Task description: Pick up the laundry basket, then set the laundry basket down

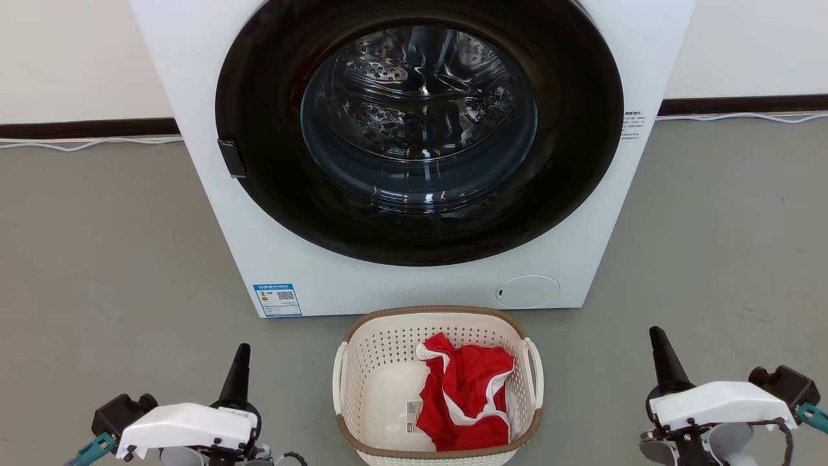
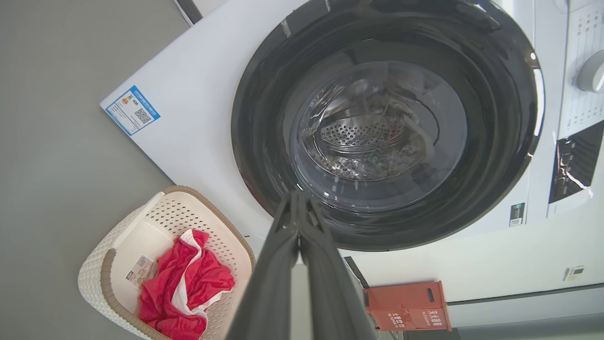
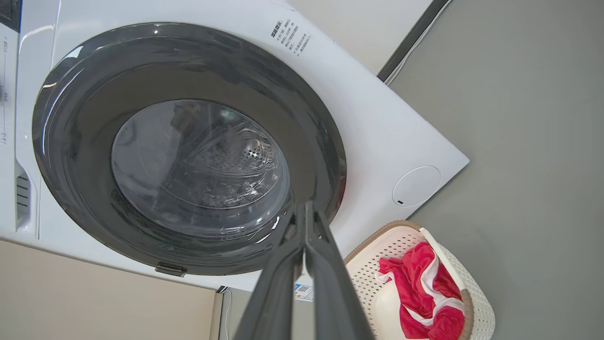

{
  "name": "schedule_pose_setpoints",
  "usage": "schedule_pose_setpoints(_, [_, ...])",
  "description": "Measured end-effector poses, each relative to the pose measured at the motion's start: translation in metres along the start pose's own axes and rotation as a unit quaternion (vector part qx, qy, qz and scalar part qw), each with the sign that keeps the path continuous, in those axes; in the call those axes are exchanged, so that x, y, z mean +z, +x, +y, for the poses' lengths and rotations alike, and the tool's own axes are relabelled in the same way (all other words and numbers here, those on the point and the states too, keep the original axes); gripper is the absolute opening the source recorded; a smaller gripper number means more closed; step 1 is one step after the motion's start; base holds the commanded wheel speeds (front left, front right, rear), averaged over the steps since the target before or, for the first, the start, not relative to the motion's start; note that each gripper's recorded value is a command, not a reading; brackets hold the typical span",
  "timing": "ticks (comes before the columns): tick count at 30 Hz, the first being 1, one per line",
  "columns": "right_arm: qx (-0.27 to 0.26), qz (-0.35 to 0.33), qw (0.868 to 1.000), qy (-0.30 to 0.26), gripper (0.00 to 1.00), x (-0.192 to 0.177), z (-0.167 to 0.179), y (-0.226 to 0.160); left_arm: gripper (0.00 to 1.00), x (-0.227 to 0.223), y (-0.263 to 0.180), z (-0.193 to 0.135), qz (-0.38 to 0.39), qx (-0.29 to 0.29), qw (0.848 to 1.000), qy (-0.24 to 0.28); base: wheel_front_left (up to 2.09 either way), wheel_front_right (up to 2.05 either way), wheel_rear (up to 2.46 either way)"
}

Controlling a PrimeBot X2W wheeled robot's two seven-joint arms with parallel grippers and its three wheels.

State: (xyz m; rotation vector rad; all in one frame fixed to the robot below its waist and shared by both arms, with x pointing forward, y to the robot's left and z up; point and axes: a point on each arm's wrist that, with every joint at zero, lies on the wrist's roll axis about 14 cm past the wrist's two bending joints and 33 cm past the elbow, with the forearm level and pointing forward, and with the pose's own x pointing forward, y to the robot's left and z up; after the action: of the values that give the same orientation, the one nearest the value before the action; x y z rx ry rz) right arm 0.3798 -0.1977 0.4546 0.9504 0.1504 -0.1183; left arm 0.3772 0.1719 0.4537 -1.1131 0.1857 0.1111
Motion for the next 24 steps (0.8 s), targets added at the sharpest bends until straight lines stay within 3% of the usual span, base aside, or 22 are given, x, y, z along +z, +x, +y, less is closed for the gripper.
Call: schedule_pose_setpoints(24, [0.020,-0.012,0.988,0.152,0.00,0.013,0.009,-0.001,0.00,0.012,0.000,-0.010,-0.002,-0.028,0.993,-0.115,0.00,0.00,0.00])
